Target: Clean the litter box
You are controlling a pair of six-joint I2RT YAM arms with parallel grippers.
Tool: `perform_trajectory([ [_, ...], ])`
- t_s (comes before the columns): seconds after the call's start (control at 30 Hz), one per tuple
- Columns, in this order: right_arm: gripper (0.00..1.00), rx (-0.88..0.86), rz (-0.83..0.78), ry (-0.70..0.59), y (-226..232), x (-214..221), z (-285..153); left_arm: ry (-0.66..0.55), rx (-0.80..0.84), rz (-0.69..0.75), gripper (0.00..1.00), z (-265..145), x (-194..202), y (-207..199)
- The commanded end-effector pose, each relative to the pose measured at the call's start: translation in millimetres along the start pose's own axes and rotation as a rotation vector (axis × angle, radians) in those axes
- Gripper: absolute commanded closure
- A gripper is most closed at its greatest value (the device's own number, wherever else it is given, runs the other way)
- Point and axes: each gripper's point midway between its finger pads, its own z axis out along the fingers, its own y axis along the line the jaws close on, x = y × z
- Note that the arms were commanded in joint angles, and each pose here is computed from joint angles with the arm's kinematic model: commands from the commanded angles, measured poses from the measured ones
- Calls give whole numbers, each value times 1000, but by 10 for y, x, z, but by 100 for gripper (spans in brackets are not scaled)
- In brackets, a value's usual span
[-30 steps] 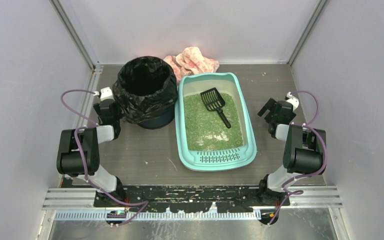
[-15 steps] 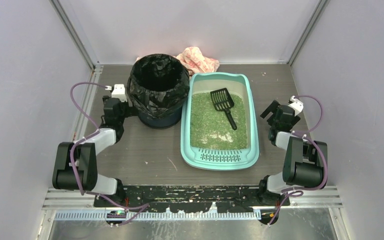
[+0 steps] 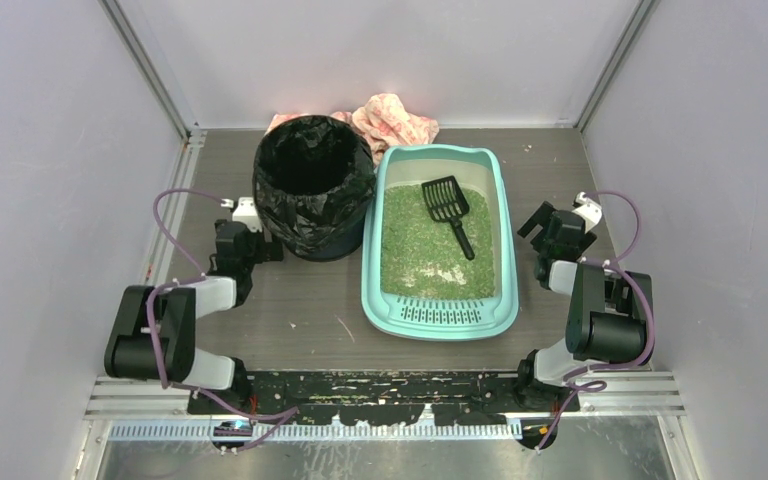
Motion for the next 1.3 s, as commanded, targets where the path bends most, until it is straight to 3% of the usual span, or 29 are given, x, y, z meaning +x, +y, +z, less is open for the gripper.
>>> perform_trajectory([
  [0.0,0,28,23,-9,69,-189,27,-136,-15,8,0,228,-347,16],
  [0.2,0,-50,-17,-94,194,-251,-8,-157,-38,-31,0,201,-253,92],
  [0.33,0,-105,-74,-74,297,-172,-37,-162,-38,-35,0,203,-259,89],
  [0.47,0,-156,-73,-177,336,-219,-192,-169,-38,-34,0,203,-259,90],
  [0.6,0,-229,-181,-339,501,-29,-378,-174,-36,-35,0,199,-268,87],
  [0.8,0,-157,-246,-217,560,21,-209,-182,-36,-35,0,198,-277,88],
  [1.27,0,-166,-246,-215,574,30,-207,-190,-35,-34,0,195,-275,86],
])
